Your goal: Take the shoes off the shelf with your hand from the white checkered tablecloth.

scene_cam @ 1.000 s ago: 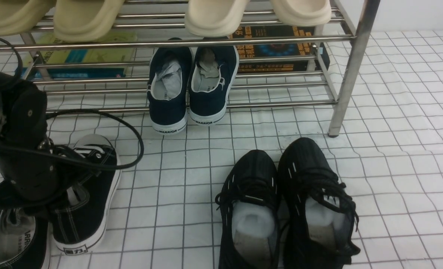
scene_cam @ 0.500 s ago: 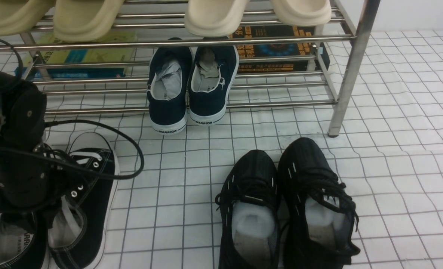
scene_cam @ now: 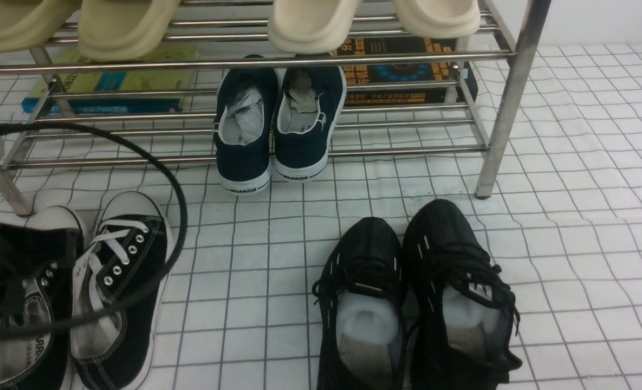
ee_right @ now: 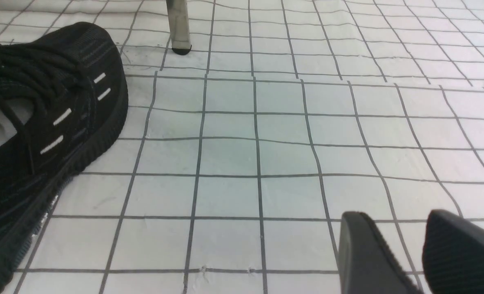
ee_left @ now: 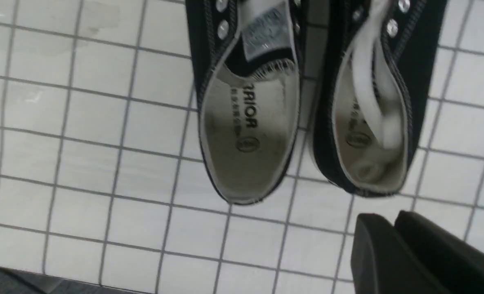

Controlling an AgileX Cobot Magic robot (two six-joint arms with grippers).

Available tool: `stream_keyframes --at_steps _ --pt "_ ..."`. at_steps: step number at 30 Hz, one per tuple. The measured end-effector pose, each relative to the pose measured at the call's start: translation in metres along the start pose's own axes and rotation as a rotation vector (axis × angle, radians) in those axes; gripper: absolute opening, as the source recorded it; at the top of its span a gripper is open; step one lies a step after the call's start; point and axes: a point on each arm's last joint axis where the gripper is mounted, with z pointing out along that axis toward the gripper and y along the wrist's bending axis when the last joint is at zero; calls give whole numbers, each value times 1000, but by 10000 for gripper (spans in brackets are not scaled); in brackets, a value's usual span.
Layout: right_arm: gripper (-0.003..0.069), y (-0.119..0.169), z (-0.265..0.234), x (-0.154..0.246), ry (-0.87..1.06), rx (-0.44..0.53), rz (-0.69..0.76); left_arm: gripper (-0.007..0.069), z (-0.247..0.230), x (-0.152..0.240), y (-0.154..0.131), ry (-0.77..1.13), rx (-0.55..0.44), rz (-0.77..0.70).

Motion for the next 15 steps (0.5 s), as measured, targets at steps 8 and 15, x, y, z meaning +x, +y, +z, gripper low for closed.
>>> stream_keyframes --at_steps 8,15 --pt "239 0 0 0 0 0 -1 1 -1 66 3 -257 272 116" --pt "239 0 0 0 0 0 0 1 1 97 11 -616 400 73"
